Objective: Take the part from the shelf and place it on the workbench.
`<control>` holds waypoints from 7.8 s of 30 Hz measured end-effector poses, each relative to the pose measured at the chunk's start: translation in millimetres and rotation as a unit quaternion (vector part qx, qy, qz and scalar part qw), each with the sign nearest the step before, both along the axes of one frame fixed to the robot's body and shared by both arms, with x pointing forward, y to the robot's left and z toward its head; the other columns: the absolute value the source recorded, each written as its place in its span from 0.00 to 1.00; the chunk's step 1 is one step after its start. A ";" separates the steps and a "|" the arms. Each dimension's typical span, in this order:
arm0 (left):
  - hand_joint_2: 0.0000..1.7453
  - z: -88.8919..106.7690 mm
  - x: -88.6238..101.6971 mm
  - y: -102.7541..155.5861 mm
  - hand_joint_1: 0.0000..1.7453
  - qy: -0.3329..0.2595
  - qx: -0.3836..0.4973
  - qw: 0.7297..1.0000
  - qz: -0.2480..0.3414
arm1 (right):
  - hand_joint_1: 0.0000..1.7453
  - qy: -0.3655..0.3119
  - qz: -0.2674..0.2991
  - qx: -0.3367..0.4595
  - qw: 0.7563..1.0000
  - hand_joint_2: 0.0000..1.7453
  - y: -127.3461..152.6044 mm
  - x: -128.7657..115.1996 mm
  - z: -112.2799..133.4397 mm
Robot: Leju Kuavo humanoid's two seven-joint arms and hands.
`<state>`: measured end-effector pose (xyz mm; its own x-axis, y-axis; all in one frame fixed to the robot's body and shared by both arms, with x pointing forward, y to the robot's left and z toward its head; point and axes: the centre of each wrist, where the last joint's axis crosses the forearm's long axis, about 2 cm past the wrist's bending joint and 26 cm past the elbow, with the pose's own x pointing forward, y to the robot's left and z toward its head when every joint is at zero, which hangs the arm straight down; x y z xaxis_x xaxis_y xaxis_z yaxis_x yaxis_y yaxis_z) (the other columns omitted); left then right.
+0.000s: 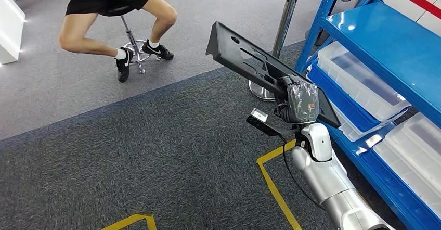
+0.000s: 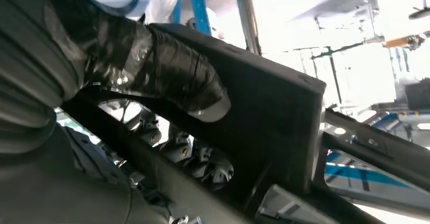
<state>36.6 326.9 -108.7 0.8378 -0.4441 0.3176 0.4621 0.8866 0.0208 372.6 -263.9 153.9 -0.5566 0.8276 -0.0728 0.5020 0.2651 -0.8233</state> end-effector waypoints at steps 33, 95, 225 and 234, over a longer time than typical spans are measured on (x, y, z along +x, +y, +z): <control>1.00 -1.3 -0.3 6.6 0.00 0.019 -0.015 0.999 0.041 | 1.00 0.007 -0.002 -0.001 1.000 1.00 -1.1 -1.6 -4.2; 1.00 0.7 13.0 15.7 0.00 0.041 0.012 0.999 0.012 | 1.00 0.012 0.007 -0.007 1.000 1.00 3.8 2.6 -5.6; 1.00 7.9 15.3 62.9 0.00 0.065 -0.004 0.994 0.084 | 1.00 0.100 -0.095 -0.435 0.890 1.00 109.2 88.6 89.8; 1.00 6.2 10.8 57.9 0.00 0.067 0.005 0.994 0.084 | 1.00 -0.035 -0.114 -0.357 0.926 1.00 103.5 91.4 125.2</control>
